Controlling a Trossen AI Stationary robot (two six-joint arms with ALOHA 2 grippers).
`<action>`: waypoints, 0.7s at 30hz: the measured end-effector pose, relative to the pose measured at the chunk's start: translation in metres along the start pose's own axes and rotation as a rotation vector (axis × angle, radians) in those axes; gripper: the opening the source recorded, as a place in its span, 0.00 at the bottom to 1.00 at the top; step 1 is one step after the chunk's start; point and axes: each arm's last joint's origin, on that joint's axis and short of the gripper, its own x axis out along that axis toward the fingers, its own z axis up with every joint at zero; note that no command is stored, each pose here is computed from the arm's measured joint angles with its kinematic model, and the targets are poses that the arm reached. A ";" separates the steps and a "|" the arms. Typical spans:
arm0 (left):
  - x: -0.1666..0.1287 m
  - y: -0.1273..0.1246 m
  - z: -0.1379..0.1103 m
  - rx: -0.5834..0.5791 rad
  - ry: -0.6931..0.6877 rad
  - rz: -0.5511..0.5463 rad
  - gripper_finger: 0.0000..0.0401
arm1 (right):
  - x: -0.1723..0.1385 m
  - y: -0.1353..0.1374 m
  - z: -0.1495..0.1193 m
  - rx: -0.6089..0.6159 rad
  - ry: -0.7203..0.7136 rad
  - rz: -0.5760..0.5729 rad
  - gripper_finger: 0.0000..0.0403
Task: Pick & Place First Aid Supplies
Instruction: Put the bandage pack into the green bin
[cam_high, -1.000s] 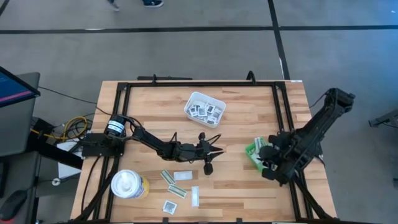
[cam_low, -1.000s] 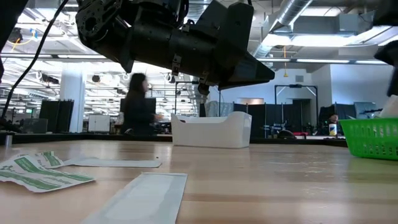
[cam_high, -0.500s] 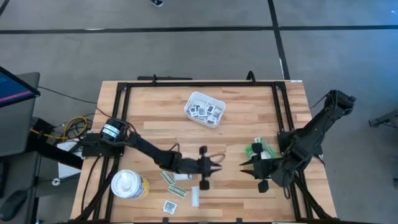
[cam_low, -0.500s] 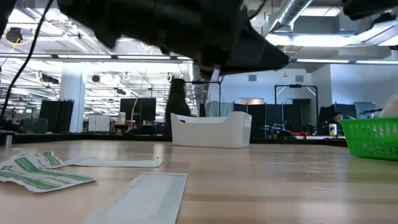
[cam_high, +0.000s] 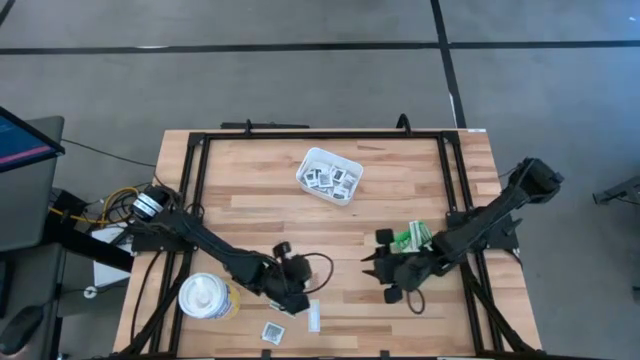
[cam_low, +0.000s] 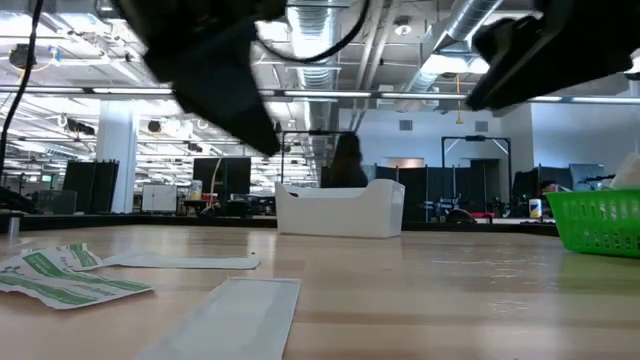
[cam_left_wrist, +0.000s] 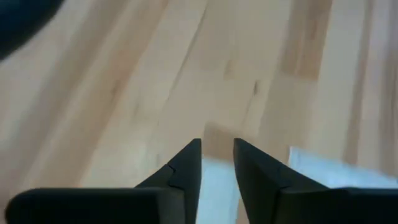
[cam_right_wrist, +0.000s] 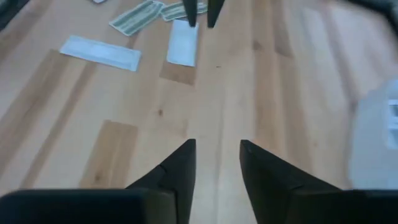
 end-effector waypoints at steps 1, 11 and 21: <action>-0.002 0.002 -0.002 -0.025 0.038 -0.004 0.24 | 0.006 0.001 0.000 0.008 -0.001 0.013 0.32; -0.006 0.010 -0.023 -0.108 0.270 0.052 0.35 | 0.049 0.007 -0.010 0.041 0.030 0.082 0.48; 0.010 0.023 -0.056 -0.200 0.357 0.045 0.34 | 0.055 0.010 -0.015 0.079 0.061 0.087 0.49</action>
